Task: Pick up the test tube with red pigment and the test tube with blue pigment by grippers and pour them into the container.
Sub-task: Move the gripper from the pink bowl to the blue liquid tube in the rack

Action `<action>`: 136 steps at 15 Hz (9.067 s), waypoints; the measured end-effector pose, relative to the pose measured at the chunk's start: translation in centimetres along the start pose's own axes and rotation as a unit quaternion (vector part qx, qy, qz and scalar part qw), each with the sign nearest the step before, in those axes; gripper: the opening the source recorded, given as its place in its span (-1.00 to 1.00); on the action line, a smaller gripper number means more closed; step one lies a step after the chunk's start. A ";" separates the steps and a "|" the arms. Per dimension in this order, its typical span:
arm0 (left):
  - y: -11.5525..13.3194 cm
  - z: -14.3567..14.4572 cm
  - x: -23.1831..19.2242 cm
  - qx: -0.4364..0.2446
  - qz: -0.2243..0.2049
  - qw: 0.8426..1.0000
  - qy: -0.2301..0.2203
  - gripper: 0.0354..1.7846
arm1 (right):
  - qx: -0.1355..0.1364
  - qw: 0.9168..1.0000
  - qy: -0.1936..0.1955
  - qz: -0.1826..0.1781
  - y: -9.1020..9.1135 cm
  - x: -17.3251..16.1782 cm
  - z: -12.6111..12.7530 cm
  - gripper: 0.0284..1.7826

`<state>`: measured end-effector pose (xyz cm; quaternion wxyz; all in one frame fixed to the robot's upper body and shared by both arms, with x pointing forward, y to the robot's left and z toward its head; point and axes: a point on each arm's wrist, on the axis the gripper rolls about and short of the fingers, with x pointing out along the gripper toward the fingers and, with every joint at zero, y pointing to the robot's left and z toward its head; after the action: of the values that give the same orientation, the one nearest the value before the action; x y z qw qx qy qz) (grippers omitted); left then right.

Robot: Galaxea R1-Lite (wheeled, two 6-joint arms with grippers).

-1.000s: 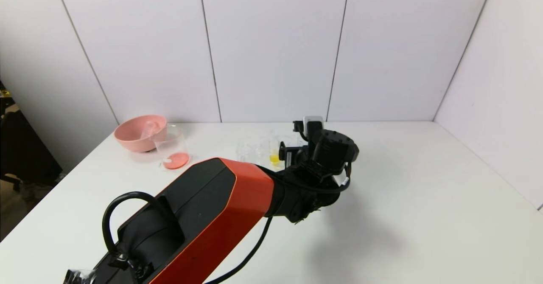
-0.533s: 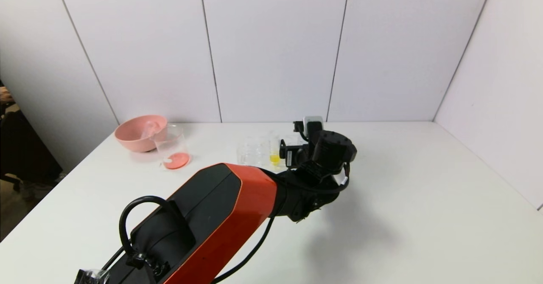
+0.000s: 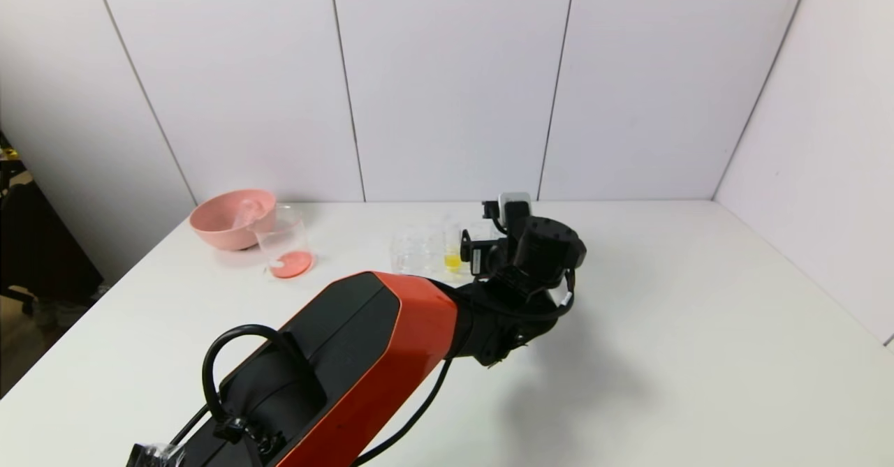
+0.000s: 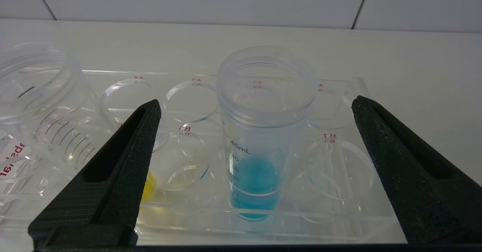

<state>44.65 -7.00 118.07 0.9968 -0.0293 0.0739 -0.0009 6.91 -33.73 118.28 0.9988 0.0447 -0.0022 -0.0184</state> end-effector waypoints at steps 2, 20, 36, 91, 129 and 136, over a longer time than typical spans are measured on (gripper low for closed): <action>0.0 0.0 0.0 0.000 0.000 1.000 0.000 0.98 | 0.000 1.000 0.000 0.000 0.0 0.0 0.0 0.99; -1.0 1.7 -2.1 -0.006 -0.016 1.000 -0.006 0.98 | 0.000 1.000 0.000 0.000 0.0 0.0 0.0 0.99; -0.1 -1.0 0.2 -0.001 0.002 1.000 0.003 0.98 | 0.000 1.000 0.000 0.000 0.0 0.0 0.0 0.99; 0.4 -0.7 -0.9 -0.049 -0.023 0.998 -0.035 0.98 | 0.000 1.000 0.000 0.000 0.0 0.0 0.0 0.99; 2.4 8.0 -3.9 -0.060 -0.095 0.983 0.146 0.98 | 0.000 1.000 0.000 0.000 0.0 0.0 0.0 0.99; 1.2 5.3 -1.2 -0.021 -0.076 0.995 0.058 0.98 | 0.000 1.000 0.000 0.000 0.0 0.0 0.0 0.99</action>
<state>44.22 -5.52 123.40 0.9871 -0.0553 0.1290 -0.0769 6.91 -33.73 118.28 0.9988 0.0445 -0.0022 -0.0184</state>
